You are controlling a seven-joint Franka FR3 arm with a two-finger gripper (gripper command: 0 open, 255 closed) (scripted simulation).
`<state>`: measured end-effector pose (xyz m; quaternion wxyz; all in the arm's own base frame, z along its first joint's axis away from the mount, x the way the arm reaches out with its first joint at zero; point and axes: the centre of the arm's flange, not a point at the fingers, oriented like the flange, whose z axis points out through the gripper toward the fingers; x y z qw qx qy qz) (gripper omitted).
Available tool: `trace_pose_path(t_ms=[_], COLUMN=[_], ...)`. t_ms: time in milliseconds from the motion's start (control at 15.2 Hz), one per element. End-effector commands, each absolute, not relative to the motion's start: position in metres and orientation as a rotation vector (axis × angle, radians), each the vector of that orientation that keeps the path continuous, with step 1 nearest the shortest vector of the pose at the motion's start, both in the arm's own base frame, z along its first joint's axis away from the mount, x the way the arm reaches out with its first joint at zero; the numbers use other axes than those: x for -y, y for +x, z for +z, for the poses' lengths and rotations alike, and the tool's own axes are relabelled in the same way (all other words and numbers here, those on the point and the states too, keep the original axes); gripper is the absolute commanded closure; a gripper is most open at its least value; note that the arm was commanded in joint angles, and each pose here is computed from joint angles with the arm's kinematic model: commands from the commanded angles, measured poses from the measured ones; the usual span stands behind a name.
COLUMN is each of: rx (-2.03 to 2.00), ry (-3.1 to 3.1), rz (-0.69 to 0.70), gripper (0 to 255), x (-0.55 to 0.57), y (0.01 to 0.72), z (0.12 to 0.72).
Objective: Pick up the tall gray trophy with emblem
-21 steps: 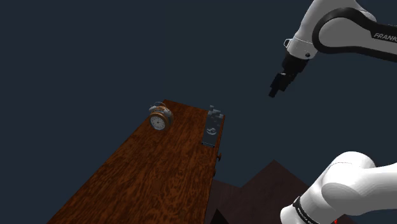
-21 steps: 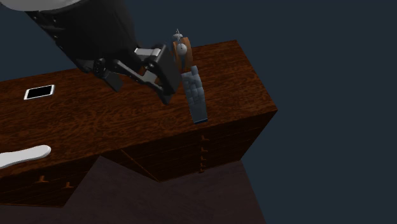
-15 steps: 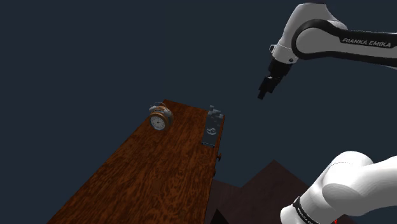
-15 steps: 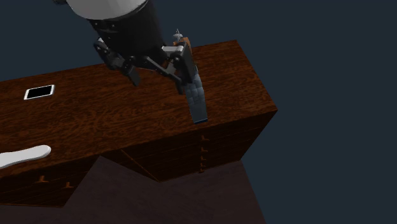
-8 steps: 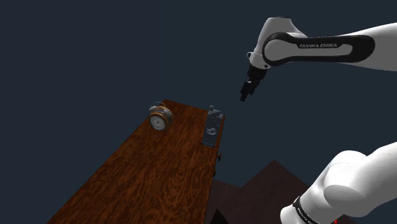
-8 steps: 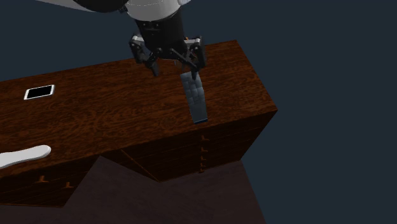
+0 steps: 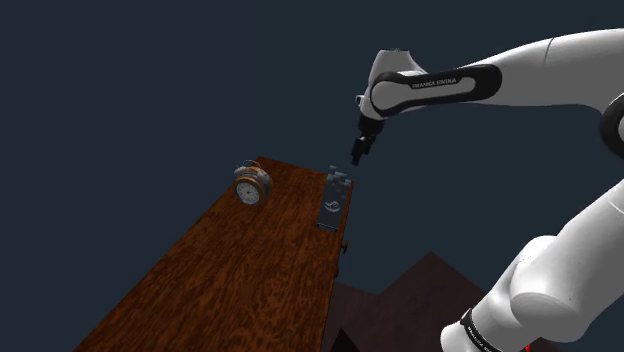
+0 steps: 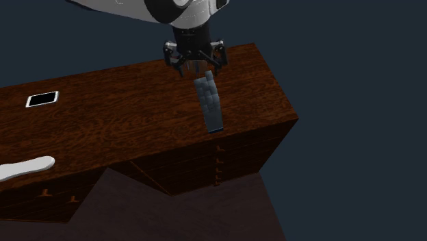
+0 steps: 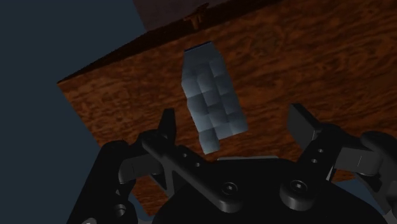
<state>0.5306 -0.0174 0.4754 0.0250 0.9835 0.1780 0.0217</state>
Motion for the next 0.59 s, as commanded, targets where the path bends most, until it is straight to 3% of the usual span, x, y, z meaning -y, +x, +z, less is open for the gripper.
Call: trace_pose_path(t_ms=[0, 528], rx=[-0.602, -0.785], ry=[3.035, 3.003], rz=[0.057, 0.02], gripper=[0, 0], x=[0.011, -0.017], y=[0.553, 0.628], z=[0.458, 0.397])
